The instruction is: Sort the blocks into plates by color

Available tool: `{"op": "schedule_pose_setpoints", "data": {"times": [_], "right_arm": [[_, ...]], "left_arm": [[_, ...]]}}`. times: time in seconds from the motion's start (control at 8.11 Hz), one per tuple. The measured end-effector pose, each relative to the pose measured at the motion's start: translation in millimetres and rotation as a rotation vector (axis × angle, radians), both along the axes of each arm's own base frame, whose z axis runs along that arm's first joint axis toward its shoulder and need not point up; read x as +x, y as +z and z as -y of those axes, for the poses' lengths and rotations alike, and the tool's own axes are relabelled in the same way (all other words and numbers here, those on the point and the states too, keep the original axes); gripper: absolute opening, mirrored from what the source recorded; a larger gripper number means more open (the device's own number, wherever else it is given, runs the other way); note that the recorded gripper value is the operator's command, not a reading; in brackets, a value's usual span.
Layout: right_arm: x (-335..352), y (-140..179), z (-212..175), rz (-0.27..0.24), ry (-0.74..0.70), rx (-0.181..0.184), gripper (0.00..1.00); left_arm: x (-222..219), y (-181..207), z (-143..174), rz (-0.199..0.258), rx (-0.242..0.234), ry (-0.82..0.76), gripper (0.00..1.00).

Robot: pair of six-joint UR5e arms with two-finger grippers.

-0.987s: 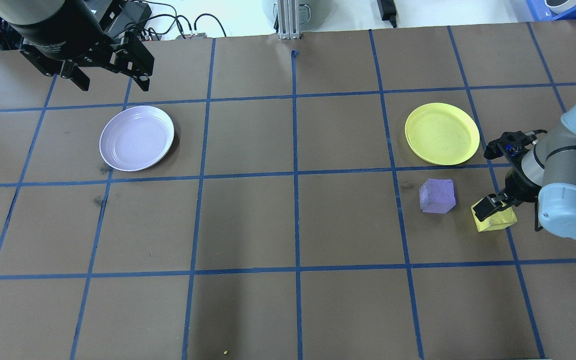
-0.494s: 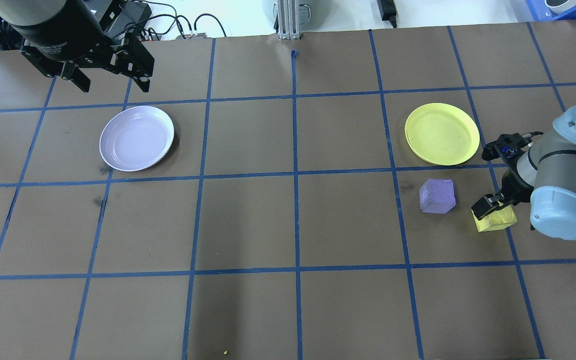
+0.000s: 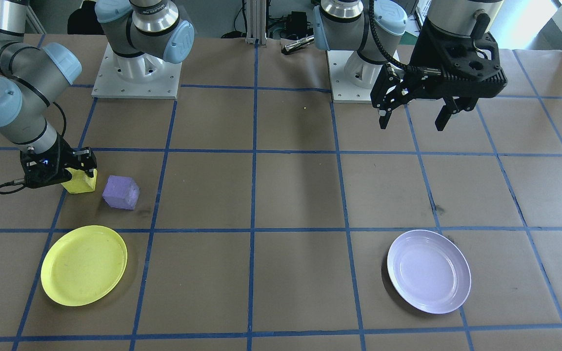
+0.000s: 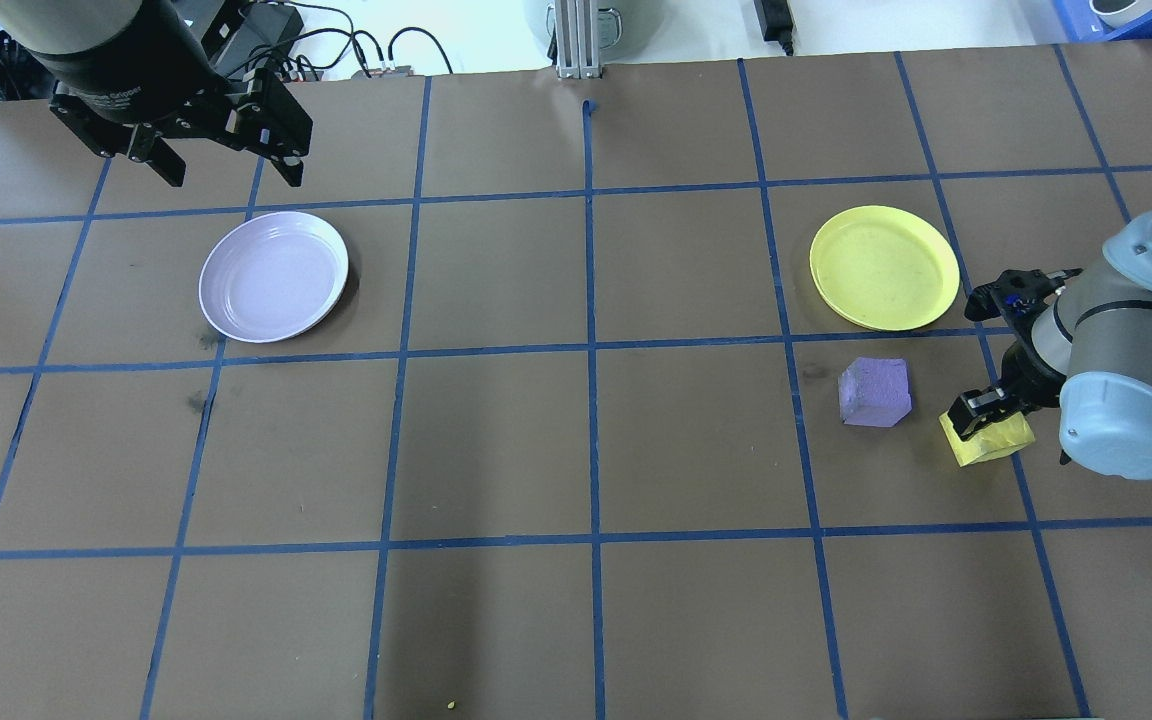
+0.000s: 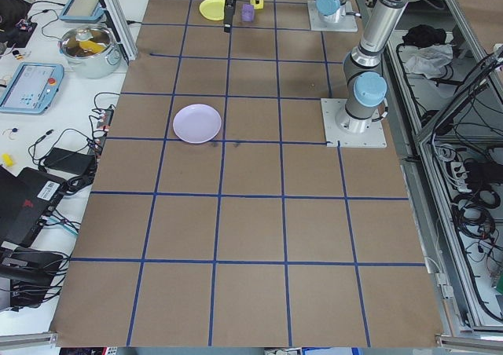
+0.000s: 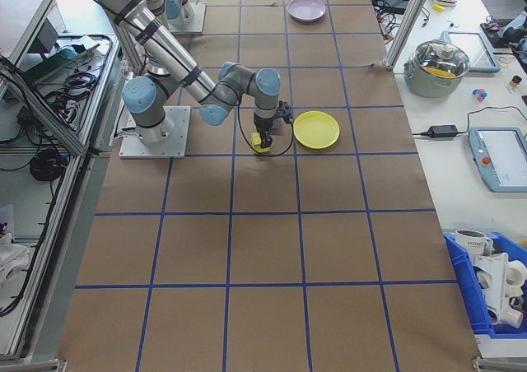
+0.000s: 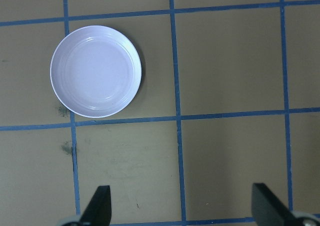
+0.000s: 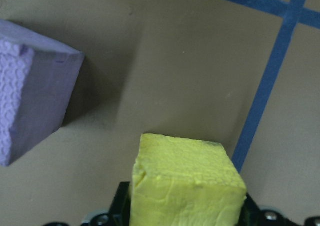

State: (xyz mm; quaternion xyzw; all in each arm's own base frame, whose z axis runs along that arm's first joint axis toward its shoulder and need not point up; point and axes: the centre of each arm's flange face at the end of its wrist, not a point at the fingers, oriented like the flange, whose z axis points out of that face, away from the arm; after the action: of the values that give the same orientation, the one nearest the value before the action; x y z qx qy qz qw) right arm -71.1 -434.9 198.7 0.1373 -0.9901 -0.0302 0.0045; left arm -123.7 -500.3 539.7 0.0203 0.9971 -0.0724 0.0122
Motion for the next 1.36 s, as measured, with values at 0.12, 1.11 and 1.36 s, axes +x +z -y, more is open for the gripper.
{"op": "schedule_pose_setpoints", "data": {"times": [0.12,1.11,1.36], "right_arm": [[0,0,0,0.001,-0.005,0.002,0.46],[21,77,124,-0.001,-0.254,-0.004,0.5],[47,54,144,-0.004,-0.264,0.011,0.55]], "left_arm": [[0,0,0,0.0,0.001,0.0,1.0],[0,-1,1,0.0,0.002,0.0,1.0],[0,-2,1,0.0,0.003,0.0,1.0]]}}
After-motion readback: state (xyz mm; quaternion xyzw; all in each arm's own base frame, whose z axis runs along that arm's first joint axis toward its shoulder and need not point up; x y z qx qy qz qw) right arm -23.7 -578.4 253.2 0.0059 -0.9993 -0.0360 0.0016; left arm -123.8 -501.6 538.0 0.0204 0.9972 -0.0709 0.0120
